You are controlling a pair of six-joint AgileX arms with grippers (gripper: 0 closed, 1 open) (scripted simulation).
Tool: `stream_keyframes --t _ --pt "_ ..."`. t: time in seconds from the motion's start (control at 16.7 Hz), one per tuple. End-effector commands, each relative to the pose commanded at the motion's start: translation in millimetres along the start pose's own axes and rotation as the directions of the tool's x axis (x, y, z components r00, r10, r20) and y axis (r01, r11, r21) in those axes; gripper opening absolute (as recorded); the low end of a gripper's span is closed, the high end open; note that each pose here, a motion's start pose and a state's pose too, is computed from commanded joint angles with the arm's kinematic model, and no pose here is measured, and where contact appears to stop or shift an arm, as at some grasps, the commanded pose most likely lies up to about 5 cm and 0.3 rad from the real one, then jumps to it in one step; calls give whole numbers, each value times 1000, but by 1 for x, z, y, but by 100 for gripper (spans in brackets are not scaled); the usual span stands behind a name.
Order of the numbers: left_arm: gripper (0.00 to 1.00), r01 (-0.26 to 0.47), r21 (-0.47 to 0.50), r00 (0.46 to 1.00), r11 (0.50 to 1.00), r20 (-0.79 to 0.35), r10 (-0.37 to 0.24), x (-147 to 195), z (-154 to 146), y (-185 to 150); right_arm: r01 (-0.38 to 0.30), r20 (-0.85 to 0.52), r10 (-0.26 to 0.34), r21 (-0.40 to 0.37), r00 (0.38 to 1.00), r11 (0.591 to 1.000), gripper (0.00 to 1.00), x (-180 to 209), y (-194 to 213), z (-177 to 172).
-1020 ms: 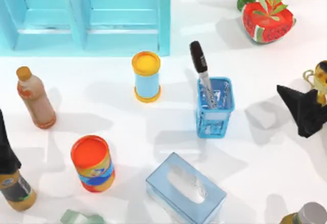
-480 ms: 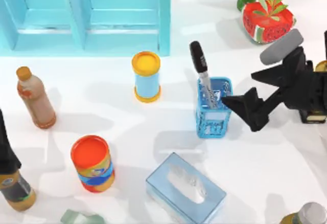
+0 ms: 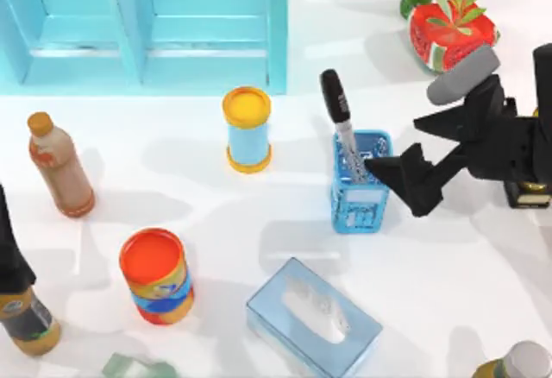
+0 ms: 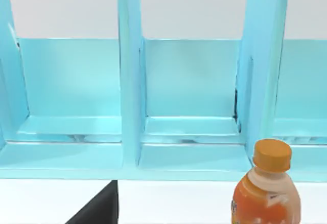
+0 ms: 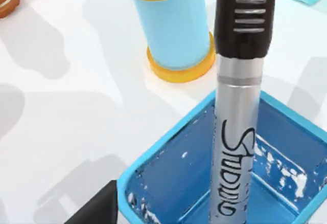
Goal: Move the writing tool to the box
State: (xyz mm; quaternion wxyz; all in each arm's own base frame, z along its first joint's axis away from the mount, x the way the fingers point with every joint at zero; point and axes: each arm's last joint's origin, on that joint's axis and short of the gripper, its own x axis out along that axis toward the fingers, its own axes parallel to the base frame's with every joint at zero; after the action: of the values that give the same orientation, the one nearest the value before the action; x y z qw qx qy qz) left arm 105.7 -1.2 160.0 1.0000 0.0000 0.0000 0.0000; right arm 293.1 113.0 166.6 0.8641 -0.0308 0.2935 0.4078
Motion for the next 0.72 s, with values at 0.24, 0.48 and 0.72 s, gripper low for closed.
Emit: stream_keyframes --t 0.24,0.48,0.72 --pt "100 0 0 1000 1000 0 0 0 0 0 -2 -9 2 3 1000 1000 100 47 -4 1" --pt "100 0 0 1000 1000 0 0 0 0 0 -2 -8 2 3 1000 1000 100 87 0 -3" --pt "100 0 0 1000 1000 0 0 0 0 0 -1 -6 1 2 1000 1000 100 91 1 -4"
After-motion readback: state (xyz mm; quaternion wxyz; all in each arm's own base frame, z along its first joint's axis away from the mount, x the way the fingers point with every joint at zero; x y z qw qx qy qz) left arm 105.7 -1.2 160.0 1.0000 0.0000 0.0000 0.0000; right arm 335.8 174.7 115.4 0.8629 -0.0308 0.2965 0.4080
